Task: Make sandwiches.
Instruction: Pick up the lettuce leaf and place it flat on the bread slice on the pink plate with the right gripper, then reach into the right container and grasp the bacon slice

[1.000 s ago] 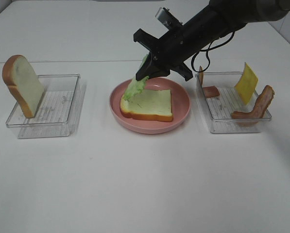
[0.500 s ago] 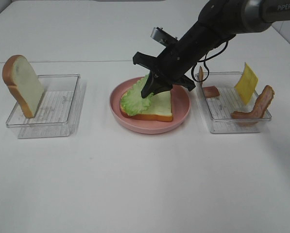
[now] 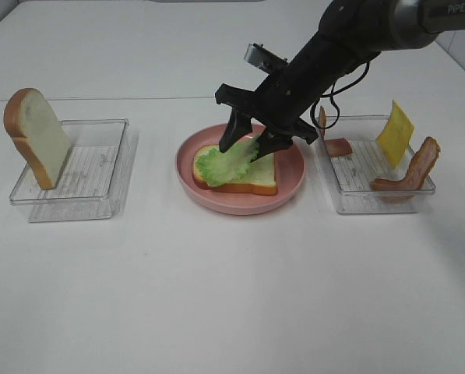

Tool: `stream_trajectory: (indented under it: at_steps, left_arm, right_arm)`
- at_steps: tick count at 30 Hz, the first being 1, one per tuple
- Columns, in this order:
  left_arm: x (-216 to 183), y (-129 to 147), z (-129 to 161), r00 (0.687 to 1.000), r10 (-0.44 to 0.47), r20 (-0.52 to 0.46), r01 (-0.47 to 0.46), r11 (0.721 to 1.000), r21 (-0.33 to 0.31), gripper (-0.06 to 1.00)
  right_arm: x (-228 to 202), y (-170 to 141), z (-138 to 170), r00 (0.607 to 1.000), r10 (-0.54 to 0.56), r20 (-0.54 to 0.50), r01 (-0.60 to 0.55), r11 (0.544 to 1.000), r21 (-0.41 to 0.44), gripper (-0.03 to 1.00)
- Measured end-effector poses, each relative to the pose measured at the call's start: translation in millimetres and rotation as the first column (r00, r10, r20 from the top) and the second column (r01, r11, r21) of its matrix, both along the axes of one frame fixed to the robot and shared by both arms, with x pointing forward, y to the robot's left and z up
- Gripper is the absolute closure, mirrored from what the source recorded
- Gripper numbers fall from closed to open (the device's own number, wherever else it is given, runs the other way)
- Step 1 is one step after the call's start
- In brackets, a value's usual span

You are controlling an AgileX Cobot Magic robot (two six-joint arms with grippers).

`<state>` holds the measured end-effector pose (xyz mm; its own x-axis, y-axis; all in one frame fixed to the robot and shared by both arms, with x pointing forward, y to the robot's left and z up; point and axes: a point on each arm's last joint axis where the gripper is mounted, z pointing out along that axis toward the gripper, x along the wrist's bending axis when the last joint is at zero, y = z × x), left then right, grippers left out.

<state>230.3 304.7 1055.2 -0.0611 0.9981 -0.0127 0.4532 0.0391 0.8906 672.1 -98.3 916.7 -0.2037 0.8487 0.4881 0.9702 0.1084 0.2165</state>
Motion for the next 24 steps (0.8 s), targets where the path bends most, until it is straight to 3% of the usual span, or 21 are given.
stream_trajectory:
  at_steps: [1,4,6,17,24]
  left_arm:
    - [0.0,0.0,0.0,1.000,0.000,0.000,0.000,1.000,0.000,0.01]
    - [0.0,0.0,0.0,1.000,0.000,0.000,0.000,1.000,0.000,0.01]
    - [0.0,0.0,0.0,1.000,0.000,0.000,0.000,1.000,0.000,0.01]
    - [0.0,0.0,0.0,1.000,0.000,0.000,0.000,1.000,0.000,0.01]
    - [0.0,0.0,0.0,1.000,0.000,0.000,0.000,1.000,0.000,0.01]
  right_arm:
    - [-0.4,-0.4,8.4,1.000,0.002,0.018,-0.002,1.000,0.002,0.24]
    - [-1.1,-1.7,18.6,0.999,0.011,0.045,-0.011,1.000,-0.006,0.16]
    - [-2.6,-4.1,35.5,0.996,0.024,0.090,-0.022,1.000,-0.020,0.03]
    - [-15.0,-18.3,93.9,0.969,0.098,0.226,-0.070,0.989,-0.128,0.01]
    - [-14.0,-34.8,131.0,0.949,0.075,0.306,0.004,0.968,-0.252,0.01]
